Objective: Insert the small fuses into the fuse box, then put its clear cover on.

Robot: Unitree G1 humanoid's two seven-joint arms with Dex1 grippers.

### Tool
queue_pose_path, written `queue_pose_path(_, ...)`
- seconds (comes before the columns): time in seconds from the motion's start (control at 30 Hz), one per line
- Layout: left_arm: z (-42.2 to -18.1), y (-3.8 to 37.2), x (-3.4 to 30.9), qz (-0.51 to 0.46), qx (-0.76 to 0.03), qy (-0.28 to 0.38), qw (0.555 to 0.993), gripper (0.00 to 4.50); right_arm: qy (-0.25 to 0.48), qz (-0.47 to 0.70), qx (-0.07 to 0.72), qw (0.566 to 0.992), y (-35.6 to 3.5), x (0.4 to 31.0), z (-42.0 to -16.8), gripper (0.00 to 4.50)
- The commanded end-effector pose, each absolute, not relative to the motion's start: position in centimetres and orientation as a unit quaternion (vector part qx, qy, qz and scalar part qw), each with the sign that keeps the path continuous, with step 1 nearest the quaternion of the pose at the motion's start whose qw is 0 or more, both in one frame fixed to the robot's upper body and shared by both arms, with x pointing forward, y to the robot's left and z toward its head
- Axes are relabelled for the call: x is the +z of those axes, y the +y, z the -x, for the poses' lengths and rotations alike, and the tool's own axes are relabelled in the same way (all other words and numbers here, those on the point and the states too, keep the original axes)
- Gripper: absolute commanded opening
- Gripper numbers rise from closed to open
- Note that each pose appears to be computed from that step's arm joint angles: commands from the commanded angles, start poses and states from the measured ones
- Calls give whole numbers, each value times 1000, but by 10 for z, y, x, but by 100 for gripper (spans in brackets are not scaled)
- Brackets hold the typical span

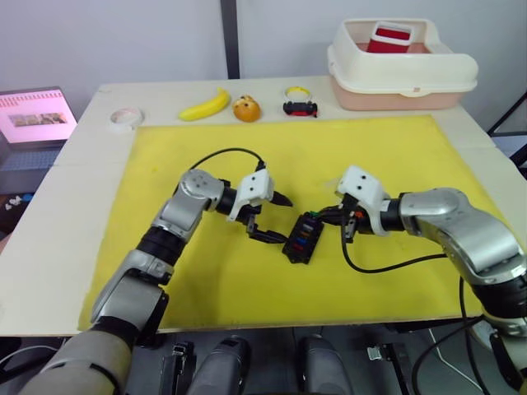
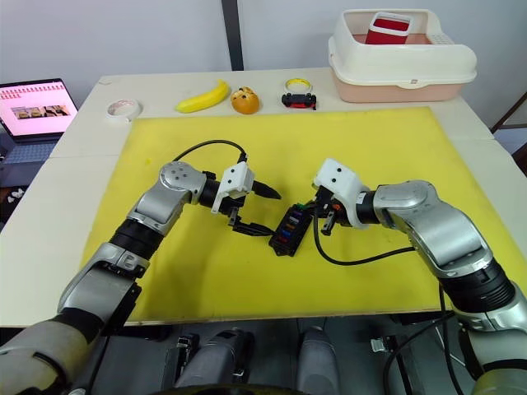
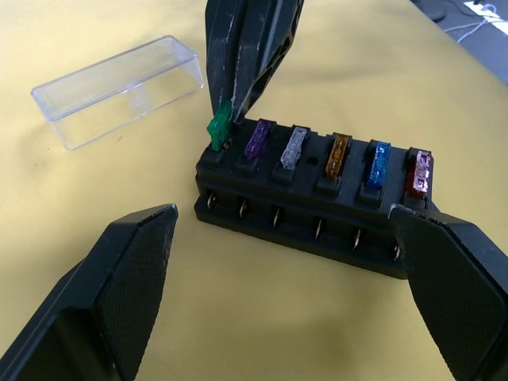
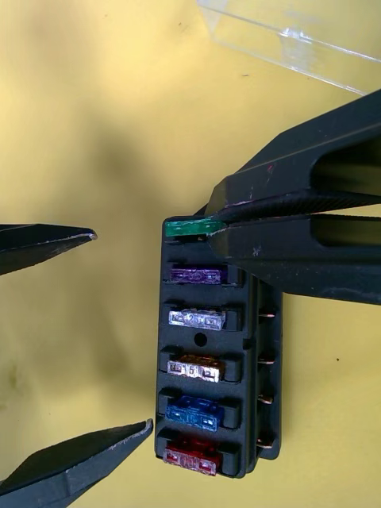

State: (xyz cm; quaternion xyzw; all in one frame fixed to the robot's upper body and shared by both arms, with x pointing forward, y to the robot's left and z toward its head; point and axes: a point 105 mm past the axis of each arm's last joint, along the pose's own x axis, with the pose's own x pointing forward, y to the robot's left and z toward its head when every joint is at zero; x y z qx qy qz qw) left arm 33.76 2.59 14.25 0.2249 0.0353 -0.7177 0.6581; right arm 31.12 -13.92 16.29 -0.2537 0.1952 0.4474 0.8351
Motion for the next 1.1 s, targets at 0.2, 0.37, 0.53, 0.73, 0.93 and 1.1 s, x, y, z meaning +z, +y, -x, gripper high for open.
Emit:
queue_pose_path(0.2, -339, 25, 151, -236, -715, 15, 658, 449, 164, 267, 459, 831, -131, 180, -311, 0)
queue_pose_path(0.37, -339, 25, 151, -236, -714, 14, 659, 449, 174, 267, 458, 830, -133, 175, -311, 0)
queue_pose_path(0.53, -339, 25, 150, -236, -713, 14, 660, 449, 182, 269, 450, 832, -138, 170, -314, 0)
queue_pose_path(0.73, -338, 25, 150, -237, -714, 14, 658, 449, 181, 269, 450, 832, -138, 170, -315, 0)
queue_pose_path(0.93, -338, 25, 150, -237, -714, 15, 658, 449, 181, 267, 454, 831, -135, 169, -315, 0)
queue_pose_path(1.1, -338, 25, 150, -237, -714, 15, 659, 449, 181, 265, 455, 831, -134, 170, -315, 0)
